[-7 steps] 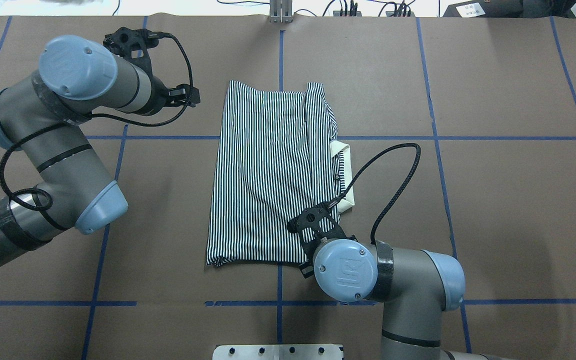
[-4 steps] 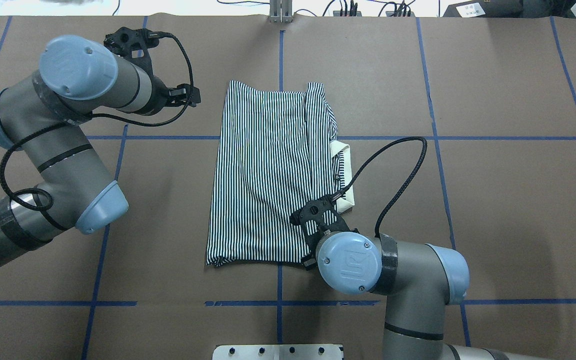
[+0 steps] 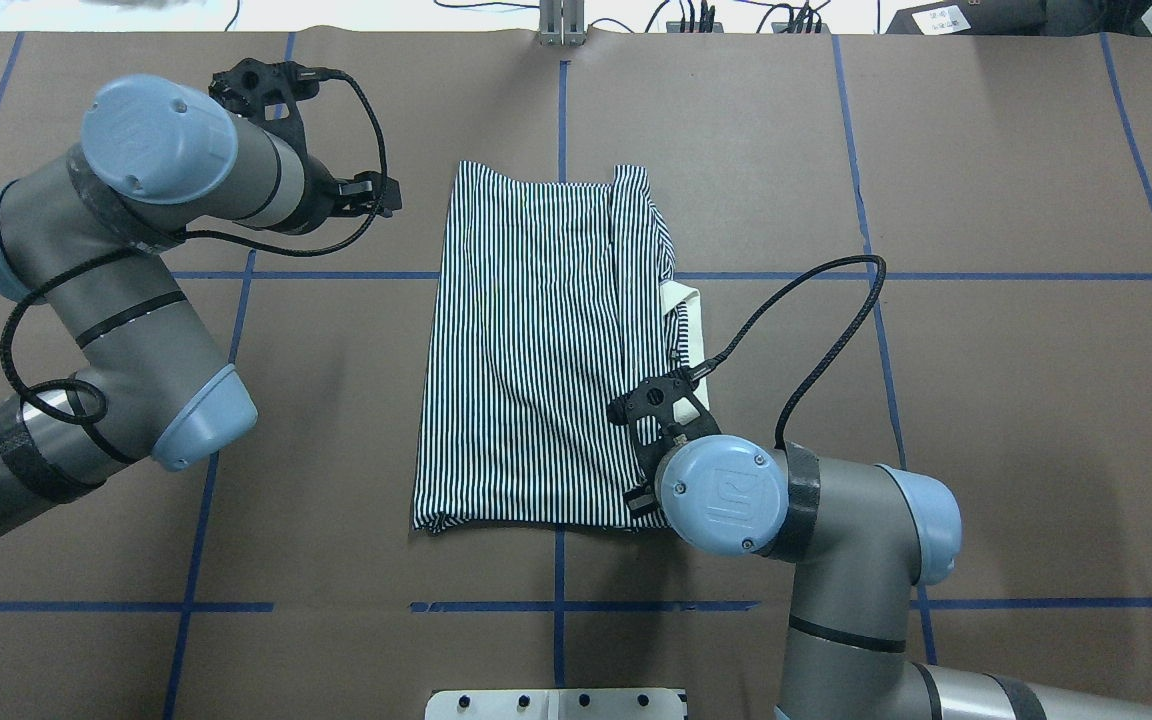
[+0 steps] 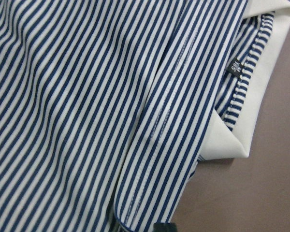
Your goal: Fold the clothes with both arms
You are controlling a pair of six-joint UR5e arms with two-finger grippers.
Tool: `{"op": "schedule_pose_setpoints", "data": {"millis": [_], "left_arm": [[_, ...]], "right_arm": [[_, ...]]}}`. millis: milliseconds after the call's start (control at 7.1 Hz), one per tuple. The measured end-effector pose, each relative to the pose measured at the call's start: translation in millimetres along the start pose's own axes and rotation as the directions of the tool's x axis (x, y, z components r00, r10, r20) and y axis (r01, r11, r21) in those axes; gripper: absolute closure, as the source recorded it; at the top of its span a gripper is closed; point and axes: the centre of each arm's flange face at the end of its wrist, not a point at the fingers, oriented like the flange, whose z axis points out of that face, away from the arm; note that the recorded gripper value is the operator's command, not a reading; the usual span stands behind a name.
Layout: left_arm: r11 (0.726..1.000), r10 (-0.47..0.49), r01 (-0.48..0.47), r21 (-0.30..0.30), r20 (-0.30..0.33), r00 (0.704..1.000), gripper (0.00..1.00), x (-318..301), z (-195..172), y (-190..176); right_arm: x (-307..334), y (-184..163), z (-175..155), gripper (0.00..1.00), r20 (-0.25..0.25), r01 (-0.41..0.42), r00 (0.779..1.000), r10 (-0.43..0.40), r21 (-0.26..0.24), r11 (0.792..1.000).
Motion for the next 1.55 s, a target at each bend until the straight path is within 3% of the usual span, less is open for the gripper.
{"op": "schedule_pose_setpoints", "data": {"millis": [563,704,845,985,1267,1548], "left_arm": [[1.0,0.005,-0.005,-0.001,0.003,1.0,0.0,-2,4,0],[1.0,0.006,-0.006,0.0,0.002,1.0,0.0,-3,7,0],[1.0,0.006,-0.006,0.001,0.002,1.0,0.0,-4,9,0],[1.0,0.006,-0.006,0.001,0.001,1.0,0.0,-5,11,0],[1.0,0.007,-0.007,0.001,0.0,1.0,0.0,-5,11,0],[1.0,0.009,-0.009,0.0,-0.001,1.0,0.0,-4,11,0]], "right_arm": [[43,19,-3,1.0,0.007,-0.07,0.997,0.07,-0.073,0.995],[57,29,-5,0.93,-0.004,-0.09,0.996,0.09,-0.08,0.993],[64,35,-6,0.15,-0.011,-0.121,0.993,0.12,-0.085,0.989],[66,38,-6,0.0,-0.011,-0.142,0.99,0.141,-0.088,0.986],[61,36,-12,0.0,0.003,-0.156,0.988,0.157,-0.087,0.984],[61,11,-16,0.0,0.008,-0.169,0.985,0.169,-0.063,0.984]]}}
